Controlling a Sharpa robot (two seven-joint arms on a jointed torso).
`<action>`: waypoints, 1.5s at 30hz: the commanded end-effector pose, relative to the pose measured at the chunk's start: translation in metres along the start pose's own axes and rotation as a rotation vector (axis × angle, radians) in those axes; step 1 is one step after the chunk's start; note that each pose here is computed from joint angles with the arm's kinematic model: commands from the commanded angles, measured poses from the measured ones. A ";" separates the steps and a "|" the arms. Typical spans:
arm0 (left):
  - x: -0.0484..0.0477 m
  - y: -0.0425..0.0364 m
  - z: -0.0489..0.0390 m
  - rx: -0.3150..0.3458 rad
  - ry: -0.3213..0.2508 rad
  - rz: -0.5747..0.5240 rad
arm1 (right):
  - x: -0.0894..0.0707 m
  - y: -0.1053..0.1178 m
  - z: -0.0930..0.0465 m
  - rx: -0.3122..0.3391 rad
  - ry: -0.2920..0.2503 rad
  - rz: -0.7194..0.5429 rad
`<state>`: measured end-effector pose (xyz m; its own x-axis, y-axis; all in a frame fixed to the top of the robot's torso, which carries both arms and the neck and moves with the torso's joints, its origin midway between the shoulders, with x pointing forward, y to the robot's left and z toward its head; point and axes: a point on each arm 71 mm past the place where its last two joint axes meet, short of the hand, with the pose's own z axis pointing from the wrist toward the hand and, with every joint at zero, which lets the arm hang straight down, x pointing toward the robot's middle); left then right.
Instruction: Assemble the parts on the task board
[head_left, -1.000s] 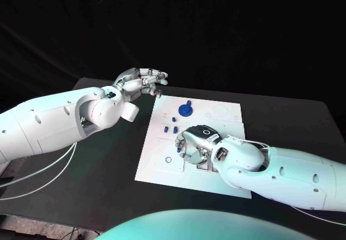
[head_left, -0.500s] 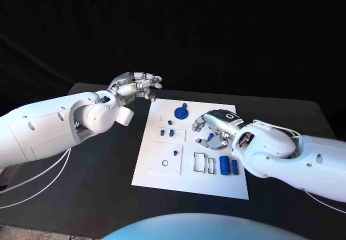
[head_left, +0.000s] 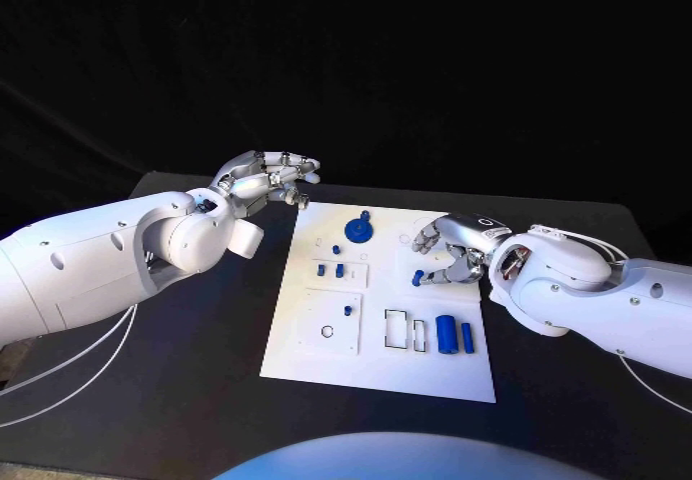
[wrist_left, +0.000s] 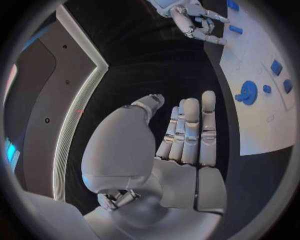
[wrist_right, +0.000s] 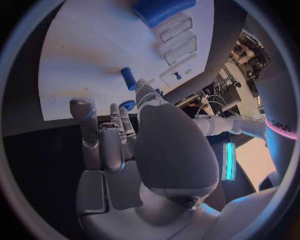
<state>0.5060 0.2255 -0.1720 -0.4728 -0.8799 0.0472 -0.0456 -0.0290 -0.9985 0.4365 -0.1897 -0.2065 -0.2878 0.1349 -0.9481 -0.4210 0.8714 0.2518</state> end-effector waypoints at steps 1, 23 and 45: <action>0.0030 -0.0007 0.0005 0.004 0.025 -0.010 | 0.010 0.000 0.000 -0.009 0.108 -0.023; 0.0017 -0.0002 -0.0002 -0.002 0.028 -0.015 | 0.019 -0.001 0.005 0.007 0.110 0.012; 0.0017 0.0000 -0.0005 -0.006 0.028 -0.013 | 0.022 0.002 0.008 0.017 0.076 0.026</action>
<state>0.5055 0.2263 -0.1728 -0.4823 -0.8744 0.0528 -0.0568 -0.0290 -0.9980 0.4361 -0.1814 -0.2289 -0.3753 0.1166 -0.9195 -0.4008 0.8741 0.2745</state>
